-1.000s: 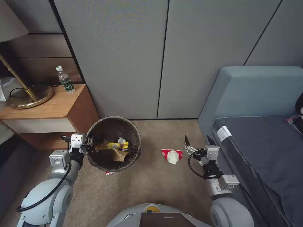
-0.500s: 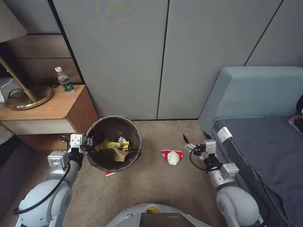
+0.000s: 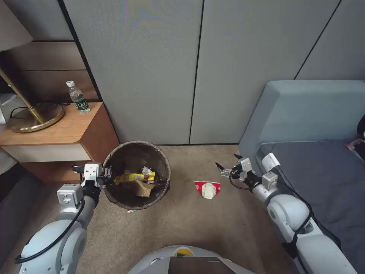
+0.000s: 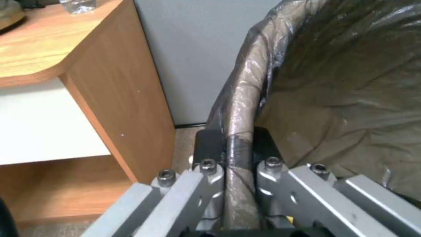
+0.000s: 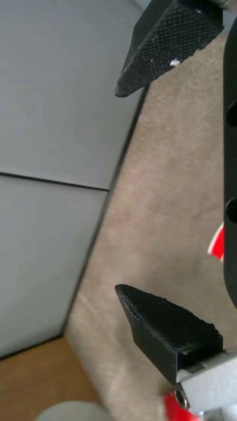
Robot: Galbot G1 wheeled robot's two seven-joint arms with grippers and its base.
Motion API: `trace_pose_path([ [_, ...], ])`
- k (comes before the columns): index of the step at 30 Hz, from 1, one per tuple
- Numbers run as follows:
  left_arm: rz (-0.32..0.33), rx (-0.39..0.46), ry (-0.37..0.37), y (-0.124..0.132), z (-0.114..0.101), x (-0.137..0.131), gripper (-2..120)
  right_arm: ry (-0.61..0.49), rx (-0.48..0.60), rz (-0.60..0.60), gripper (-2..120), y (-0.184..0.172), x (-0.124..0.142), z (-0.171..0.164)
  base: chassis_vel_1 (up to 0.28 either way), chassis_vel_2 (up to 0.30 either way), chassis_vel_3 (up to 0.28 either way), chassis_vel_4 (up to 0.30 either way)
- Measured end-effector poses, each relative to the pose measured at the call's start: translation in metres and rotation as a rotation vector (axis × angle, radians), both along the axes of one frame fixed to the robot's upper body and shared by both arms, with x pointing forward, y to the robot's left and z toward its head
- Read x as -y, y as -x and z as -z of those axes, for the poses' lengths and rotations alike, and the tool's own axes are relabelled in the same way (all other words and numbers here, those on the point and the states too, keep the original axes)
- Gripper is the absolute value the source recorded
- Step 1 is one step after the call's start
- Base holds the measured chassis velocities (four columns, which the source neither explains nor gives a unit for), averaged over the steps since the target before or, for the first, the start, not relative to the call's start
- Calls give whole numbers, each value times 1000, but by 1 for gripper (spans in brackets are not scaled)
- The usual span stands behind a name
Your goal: Pick up the trash bin, then pick up the garbage from the floor and place it into the trash bin.
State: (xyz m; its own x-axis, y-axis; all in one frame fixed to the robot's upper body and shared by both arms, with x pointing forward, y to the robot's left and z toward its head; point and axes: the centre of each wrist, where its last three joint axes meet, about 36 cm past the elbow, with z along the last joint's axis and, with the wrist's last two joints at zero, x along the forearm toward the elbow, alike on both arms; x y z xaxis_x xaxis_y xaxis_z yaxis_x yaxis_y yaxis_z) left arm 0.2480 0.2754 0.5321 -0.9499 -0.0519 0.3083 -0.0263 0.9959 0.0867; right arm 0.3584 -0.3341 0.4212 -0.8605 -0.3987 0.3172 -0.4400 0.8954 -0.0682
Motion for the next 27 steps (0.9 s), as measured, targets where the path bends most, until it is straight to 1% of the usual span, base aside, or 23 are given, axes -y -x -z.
trace_pose_path([
  [4, -3, 0, 0, 0, -1, 0, 3, 9, -26, -16, 100, -10, 7, 7, 0, 0, 0, 0],
  [6, -6, -1, 3, 1, -1, 1, 3, 18, -70, -25, 100, -22, 12, 20, 0, 0, 0, 0],
  [9, -10, 3, 6, 0, -2, 1, 3, 21, -103, -36, 100, -26, 15, 27, 0, 0, 0, 0],
  [11, -13, 7, 11, 0, -2, 1, 3, 32, -149, -44, 100, -29, 20, 41, 0, 0, 0, 0],
  [18, -21, 12, 18, 1, -3, 2, 3, 60, -198, -49, 100, -37, 28, 64, 0, 0, 0, 0],
  [26, -41, 4, 20, 3, -1, 4, 3, 80, -268, -103, 100, -47, 34, 96, 0, 0, 0, 0],
  [27, -41, 4, 20, 3, -1, 4, 3, 80, -268, -103, 100, -47, 34, 96, 0, 0, 0, 0],
])
